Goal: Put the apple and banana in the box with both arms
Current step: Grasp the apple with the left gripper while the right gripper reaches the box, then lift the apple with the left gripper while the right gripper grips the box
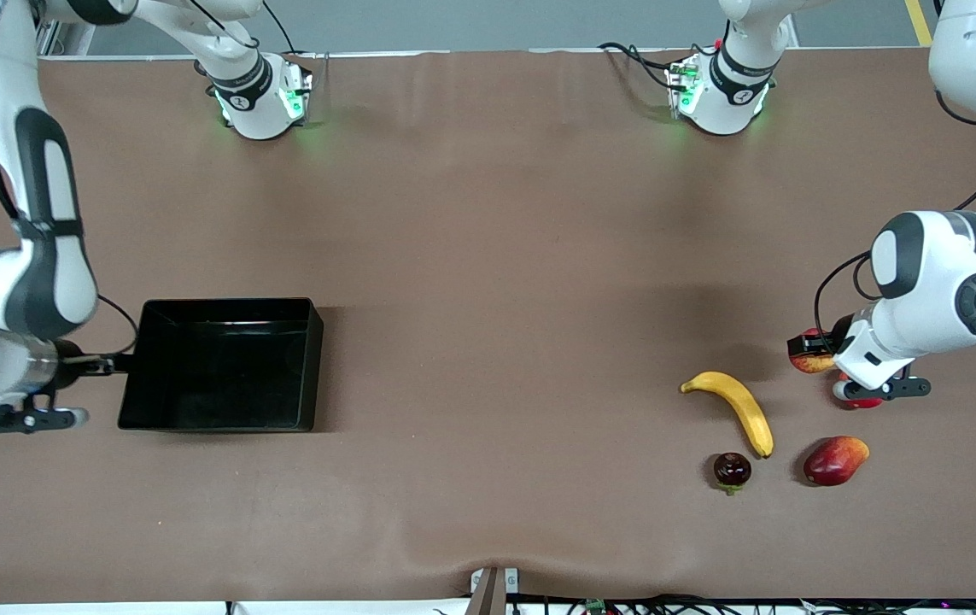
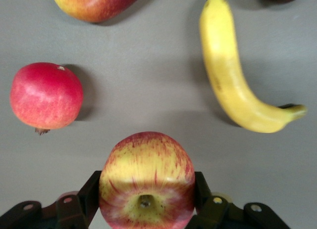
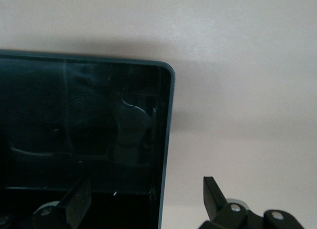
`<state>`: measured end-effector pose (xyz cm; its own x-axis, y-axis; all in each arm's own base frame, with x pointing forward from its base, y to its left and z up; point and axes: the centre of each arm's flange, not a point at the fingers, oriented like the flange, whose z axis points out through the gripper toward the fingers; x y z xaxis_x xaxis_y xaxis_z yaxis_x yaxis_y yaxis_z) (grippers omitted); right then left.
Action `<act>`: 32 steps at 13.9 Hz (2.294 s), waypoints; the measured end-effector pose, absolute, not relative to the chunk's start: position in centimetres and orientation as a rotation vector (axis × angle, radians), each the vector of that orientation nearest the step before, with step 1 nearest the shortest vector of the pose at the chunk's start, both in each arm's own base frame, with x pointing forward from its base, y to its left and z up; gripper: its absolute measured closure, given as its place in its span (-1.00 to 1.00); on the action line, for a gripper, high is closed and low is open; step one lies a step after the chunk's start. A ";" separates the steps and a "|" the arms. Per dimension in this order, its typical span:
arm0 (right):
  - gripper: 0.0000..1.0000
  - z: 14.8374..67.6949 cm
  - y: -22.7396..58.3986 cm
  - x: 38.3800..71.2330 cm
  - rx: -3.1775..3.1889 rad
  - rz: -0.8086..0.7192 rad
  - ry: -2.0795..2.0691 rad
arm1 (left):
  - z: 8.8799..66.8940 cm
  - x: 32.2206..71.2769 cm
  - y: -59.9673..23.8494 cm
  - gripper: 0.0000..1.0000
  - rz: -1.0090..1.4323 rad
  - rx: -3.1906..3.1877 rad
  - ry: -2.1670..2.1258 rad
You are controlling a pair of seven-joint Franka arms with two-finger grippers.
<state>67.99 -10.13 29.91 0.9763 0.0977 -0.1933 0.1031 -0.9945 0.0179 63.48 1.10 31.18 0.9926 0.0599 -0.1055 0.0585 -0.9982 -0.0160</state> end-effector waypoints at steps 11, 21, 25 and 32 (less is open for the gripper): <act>-0.89 24.8 -10.9 68.3 3.090 -0.321 0.213 | 37.3 64.6 -4.4 -0.53 0.219 -3.113 -0.264; 0.30 23.7 -12.4 67.9 3.183 -0.320 0.190 | 38.3 64.7 -7.9 -0.53 0.196 -3.122 -0.185; 0.89 23.8 -12.4 68.0 3.188 -0.312 0.181 | 38.2 64.5 -8.6 -0.53 0.207 -3.120 -0.166; 0.90 25.7 -10.5 69.4 3.246 -0.223 0.158 | 38.2 64.4 -9.3 -0.53 0.209 -3.121 -0.150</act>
<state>69.41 -10.54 25.72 0.9860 0.1040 -0.1303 0.0882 -0.9886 -0.1217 64.42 -9.32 38.23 0.9865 0.0960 -0.1328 0.0947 -0.9954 -0.0159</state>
